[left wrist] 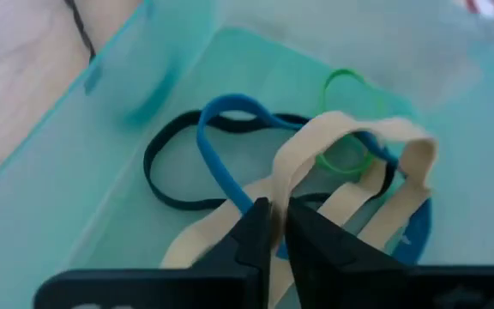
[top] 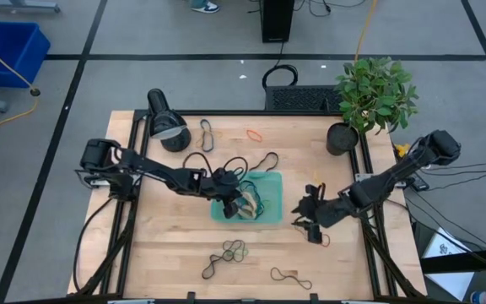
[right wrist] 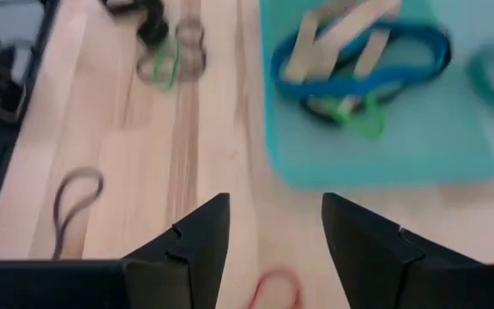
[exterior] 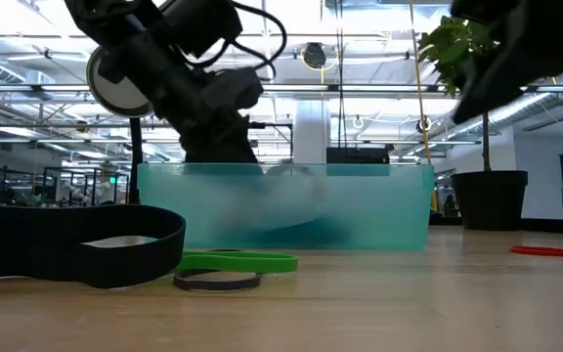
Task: Pick and place rubber bands into bin
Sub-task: Put the brown rubber band into the green bin, then put the red rubber band into the green bin, then put the black rubber band into the green bin
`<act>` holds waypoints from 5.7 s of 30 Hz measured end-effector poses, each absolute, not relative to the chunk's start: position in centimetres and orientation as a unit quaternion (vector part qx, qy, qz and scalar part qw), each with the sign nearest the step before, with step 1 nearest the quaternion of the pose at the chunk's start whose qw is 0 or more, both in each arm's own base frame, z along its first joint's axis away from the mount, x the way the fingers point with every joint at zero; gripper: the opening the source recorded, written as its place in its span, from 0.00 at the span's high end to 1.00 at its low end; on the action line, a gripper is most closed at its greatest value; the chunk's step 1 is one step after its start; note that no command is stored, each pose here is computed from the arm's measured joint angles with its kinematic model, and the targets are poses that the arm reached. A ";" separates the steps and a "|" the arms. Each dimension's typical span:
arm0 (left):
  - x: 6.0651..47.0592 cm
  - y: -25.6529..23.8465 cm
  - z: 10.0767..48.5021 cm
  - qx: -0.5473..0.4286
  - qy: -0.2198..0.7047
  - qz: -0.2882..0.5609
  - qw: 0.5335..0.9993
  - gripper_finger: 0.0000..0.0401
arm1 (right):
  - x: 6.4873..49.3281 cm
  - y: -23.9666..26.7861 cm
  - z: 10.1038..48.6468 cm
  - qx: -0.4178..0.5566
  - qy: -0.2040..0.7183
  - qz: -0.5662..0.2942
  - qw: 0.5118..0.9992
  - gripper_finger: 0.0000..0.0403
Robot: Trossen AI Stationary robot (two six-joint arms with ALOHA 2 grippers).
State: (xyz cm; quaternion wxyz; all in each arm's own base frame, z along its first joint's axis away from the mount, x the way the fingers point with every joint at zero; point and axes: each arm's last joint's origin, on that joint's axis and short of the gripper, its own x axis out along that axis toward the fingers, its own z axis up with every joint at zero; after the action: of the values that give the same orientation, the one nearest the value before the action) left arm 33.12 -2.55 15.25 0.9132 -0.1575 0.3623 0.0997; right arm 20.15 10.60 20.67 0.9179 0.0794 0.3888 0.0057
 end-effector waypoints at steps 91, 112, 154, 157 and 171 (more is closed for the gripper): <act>30.7 -4.4 25.2 -0.181 0.182 -0.023 0.966 0.84 | 17.2 13.6 18.6 0.117 0.443 -0.060 0.887 1.00; 29.8 -7.9 24.6 -0.190 0.224 -0.069 0.953 0.84 | 22.7 7.1 25.8 -0.002 0.151 -0.054 0.987 1.00; 28.4 -10.4 23.5 -0.214 0.297 -0.083 0.927 0.84 | 29.5 4.8 14.8 0.018 0.307 -0.011 0.952 0.93; 28.2 -11.0 23.4 -0.210 0.302 -0.092 0.926 0.84 | 29.5 4.8 14.8 0.018 0.307 -0.012 0.952 0.86; 26.6 -14.4 23.9 -0.151 0.311 -0.092 0.934 0.84 | 29.5 4.7 14.8 0.012 0.307 -0.027 0.951 0.60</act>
State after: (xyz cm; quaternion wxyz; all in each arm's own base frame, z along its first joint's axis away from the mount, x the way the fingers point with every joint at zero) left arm 26.58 -14.43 23.93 0.9339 -0.1513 0.3108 -0.0915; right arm 29.52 4.72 14.82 0.9513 0.0125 0.3068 -0.0266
